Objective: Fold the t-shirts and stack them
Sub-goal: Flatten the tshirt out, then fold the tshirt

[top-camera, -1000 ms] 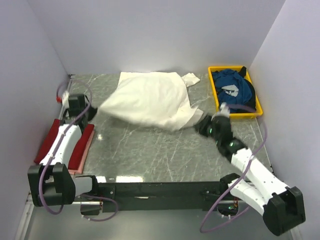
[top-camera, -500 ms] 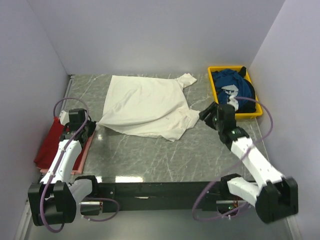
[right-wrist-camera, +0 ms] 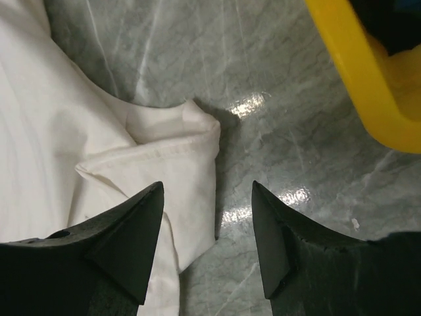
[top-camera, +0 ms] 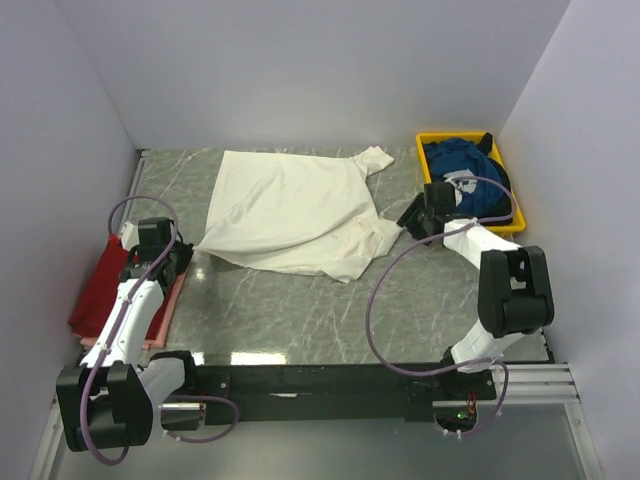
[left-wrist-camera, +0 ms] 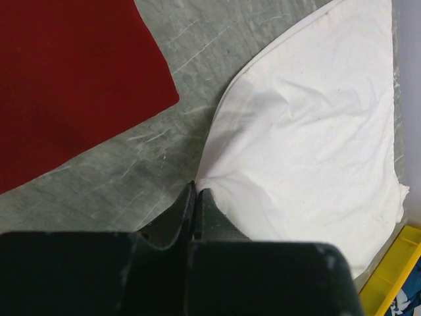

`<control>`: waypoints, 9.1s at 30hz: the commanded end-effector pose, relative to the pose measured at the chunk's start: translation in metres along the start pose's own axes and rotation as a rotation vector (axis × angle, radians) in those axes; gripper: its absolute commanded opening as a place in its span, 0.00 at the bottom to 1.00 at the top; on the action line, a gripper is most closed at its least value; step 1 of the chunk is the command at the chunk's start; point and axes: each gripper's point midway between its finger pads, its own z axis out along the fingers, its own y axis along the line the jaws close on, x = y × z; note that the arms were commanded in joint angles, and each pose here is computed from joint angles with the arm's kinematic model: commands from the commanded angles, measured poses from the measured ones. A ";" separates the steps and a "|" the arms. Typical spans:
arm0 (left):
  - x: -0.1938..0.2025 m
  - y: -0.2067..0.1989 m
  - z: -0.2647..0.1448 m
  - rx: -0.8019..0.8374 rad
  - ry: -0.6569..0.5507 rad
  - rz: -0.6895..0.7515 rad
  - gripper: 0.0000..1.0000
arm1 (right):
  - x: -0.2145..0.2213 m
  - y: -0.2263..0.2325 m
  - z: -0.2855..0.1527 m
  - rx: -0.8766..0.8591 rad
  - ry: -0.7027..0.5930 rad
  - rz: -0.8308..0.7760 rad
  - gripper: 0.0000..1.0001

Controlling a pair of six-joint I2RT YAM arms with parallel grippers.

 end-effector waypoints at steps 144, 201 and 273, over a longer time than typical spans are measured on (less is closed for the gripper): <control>0.016 0.007 0.009 0.056 -0.025 0.057 0.01 | 0.095 -0.056 -0.039 0.020 0.127 0.040 0.38; 0.047 0.074 -0.006 -0.169 -0.043 -0.038 0.69 | 0.112 -0.038 -0.280 -0.452 0.012 0.010 0.00; 0.014 -0.017 0.053 -0.441 -0.141 0.116 0.01 | 0.001 0.039 -0.137 -0.220 0.013 -0.127 0.00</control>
